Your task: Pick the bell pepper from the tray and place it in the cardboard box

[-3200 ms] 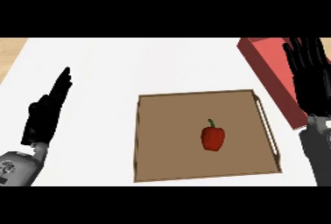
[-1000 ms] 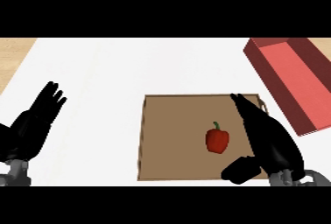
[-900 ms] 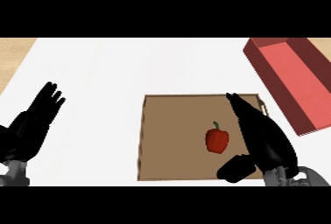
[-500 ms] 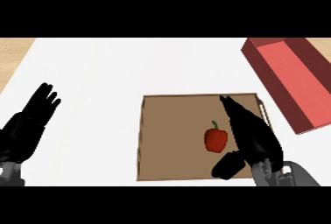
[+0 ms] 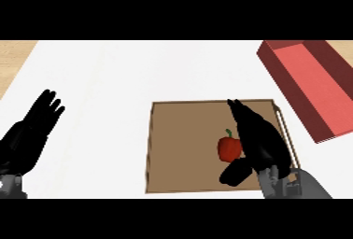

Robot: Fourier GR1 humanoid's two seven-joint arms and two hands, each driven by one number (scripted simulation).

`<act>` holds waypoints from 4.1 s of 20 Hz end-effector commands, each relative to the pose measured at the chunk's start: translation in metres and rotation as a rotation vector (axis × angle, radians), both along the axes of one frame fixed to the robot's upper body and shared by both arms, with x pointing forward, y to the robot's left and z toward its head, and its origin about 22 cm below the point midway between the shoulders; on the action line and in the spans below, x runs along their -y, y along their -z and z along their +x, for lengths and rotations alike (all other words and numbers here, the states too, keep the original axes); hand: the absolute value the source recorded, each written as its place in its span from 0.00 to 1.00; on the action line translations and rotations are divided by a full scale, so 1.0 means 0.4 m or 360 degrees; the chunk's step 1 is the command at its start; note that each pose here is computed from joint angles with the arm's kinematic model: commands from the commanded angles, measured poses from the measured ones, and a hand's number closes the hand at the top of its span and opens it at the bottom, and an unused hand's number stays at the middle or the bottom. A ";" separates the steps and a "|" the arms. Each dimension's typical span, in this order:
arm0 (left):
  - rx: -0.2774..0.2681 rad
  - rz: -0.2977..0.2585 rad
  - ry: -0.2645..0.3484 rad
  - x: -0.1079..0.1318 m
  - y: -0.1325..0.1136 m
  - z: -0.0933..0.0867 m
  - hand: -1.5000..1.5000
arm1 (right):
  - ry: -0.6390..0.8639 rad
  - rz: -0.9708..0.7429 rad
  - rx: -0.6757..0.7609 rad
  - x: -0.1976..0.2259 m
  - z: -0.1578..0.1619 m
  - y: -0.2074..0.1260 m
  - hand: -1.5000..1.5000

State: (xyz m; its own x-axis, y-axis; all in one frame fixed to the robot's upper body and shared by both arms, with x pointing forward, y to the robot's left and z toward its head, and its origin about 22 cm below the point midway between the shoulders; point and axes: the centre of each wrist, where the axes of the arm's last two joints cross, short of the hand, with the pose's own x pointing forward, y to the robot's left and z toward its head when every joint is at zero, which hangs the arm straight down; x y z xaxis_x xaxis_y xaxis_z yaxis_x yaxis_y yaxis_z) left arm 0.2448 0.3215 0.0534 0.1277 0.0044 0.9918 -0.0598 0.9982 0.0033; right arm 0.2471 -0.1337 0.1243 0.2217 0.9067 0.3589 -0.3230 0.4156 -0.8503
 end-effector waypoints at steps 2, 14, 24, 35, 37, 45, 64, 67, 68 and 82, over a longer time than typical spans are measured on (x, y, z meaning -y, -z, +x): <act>-0.0005 0.0036 -0.0023 -0.019 0.007 0.016 0.50 | 0.0128 -0.0171 -0.0129 -0.019 -0.001 0.011 0.00; -0.0024 0.0017 -0.0007 0.022 0.012 0.008 0.50 | 0.0155 -0.0285 -0.0234 -0.038 0.068 0.054 0.00; -0.0034 0.0005 -0.0024 -0.011 0.025 -0.024 0.50 | 0.0212 -0.0306 -0.0295 -0.062 0.050 0.076 0.00; 0.0006 0.0005 -0.0014 0.031 0.023 -0.019 0.50 | 0.0193 -0.0336 -0.0374 -0.050 0.046 0.150 0.00; -0.0018 0.0025 -0.0010 0.018 0.015 -0.028 0.50 | 0.0203 -0.0357 -0.0400 -0.023 0.091 0.135 0.00; 0.0015 0.0006 -0.0023 0.019 -0.018 0.022 0.50 | 0.0199 -0.0348 -0.0405 -0.010 0.105 0.164 0.00; 0.0017 -0.0011 0.0013 0.057 -0.001 0.032 0.50 | 0.0087 -0.0271 -0.0139 0.053 0.255 0.144 1.00; 0.0041 0.0010 0.0061 0.033 -0.025 0.050 0.50 | 0.0188 -0.0184 -0.0126 0.102 0.370 0.097 1.00; 0.0024 0.0016 0.0077 0.034 -0.020 0.027 0.50 | 0.0210 -0.0268 -0.0099 0.115 0.385 0.126 1.00; -0.0010 -0.0004 -0.0012 0.013 -0.022 0.021 0.50 | 0.0222 -0.0417 0.0663 -0.006 0.466 -0.177 1.00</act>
State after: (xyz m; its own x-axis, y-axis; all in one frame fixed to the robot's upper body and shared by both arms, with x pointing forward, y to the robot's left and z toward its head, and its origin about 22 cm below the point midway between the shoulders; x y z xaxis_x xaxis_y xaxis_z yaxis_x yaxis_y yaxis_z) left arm 0.2518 0.3109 0.0564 0.1275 0.0014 0.9918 -0.0538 0.9985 0.0055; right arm 0.4333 -0.1433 0.1500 0.2514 0.9495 0.1879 -0.0282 0.2012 -0.9791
